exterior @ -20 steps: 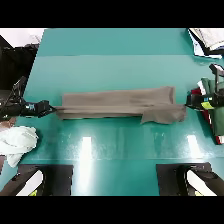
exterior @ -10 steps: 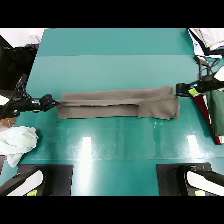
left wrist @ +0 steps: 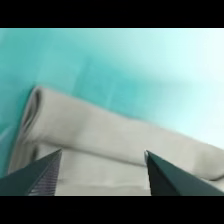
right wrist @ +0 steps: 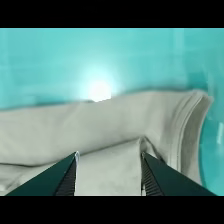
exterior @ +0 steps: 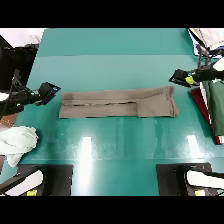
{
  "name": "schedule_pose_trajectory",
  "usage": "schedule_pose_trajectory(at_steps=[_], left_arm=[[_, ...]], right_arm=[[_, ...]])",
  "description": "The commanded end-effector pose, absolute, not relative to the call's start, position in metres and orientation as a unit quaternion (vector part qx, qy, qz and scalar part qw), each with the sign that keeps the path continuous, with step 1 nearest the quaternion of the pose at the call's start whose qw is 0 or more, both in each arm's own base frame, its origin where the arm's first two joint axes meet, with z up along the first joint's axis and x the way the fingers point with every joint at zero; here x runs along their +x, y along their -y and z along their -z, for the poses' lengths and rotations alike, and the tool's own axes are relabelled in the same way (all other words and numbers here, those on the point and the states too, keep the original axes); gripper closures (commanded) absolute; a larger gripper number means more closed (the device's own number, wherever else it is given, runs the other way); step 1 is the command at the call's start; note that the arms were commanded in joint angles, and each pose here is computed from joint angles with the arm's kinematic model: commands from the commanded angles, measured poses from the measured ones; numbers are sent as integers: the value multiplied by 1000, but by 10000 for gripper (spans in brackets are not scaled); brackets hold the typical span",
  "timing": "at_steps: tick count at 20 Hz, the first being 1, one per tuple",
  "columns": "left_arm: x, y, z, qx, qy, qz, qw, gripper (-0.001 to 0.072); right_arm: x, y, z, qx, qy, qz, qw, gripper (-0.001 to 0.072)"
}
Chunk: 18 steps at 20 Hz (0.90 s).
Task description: Fold the shirts.
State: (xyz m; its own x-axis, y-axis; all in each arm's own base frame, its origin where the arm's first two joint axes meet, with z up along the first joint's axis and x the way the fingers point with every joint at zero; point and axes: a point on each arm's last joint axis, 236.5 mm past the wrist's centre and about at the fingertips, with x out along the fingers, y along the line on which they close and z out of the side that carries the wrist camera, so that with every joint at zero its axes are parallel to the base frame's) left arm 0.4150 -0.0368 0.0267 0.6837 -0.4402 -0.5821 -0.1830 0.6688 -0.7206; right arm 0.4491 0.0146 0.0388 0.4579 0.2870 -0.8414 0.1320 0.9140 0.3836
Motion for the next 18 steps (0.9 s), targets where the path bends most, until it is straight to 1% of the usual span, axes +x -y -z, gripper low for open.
schedule_pose_trajectory(at_steps=[1,2,3,4,6,8,10,14,18], left_arm=[[419,54,-57,-391,-383,134,826,218],[414,62,-62,-377,-390,159,825,480],[407,70,-65,-354,-395,189,827,669],[401,77,-65,-347,-403,206,822,679],[386,94,-60,-332,-431,232,806,680],[371,116,-51,-309,-465,253,790,679],[356,140,-40,-285,-499,263,775,679],[324,189,-27,-235,-546,296,748,680],[303,211,-18,-206,-574,304,732,679]], right_arm=[[431,-6,-44,220,-543,-91,805,244],[420,1,-40,213,-559,-98,795,208],[411,10,-35,217,-573,-101,784,78],[401,19,-28,227,-590,-98,768,17],[384,31,-9,247,-625,-106,733,17],[377,42,13,261,-647,-109,708,17],[376,45,32,263,-657,-124,695,17],[387,35,57,298,-644,-174,683,19],[387,27,79,302,-656,-188,665,33]])
